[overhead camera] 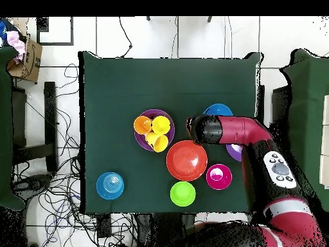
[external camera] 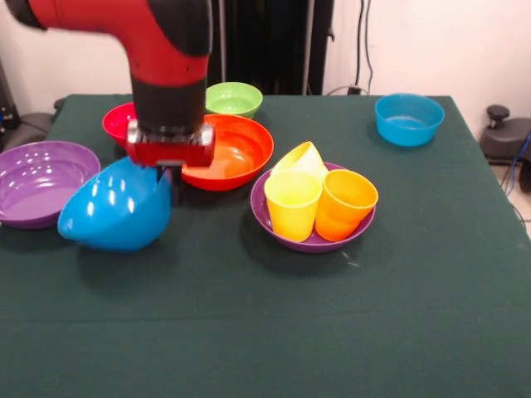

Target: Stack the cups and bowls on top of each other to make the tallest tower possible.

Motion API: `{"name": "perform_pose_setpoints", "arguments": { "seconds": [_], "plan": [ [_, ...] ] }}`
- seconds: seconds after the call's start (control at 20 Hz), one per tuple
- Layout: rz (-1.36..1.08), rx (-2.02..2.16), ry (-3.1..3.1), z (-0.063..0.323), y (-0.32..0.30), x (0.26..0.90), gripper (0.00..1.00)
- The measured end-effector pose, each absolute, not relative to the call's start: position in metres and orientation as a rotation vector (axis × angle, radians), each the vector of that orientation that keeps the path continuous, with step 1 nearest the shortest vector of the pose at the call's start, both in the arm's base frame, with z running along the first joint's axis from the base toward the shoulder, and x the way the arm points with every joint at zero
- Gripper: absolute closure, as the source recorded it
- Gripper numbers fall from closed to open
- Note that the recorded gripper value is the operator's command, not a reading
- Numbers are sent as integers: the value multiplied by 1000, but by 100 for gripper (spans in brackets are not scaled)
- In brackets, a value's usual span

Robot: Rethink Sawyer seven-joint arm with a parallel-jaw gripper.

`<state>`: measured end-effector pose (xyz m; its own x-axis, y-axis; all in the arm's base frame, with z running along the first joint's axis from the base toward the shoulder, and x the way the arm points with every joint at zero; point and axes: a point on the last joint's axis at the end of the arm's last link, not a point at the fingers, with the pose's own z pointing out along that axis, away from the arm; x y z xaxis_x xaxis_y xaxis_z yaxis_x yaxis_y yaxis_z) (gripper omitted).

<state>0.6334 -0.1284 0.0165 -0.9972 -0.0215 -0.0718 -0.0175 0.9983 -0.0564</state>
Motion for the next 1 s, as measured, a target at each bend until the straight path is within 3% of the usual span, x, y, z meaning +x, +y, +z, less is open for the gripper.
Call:
{"name": "perform_pose_setpoints", "arguments": {
  "seconds": [0.45, 1.0],
  "plan": [
    [-9, 59, 3062, 95, -86, 626, 100],
    [37, 9, 3053, 121, 25, 633, 100]
  ]
}}
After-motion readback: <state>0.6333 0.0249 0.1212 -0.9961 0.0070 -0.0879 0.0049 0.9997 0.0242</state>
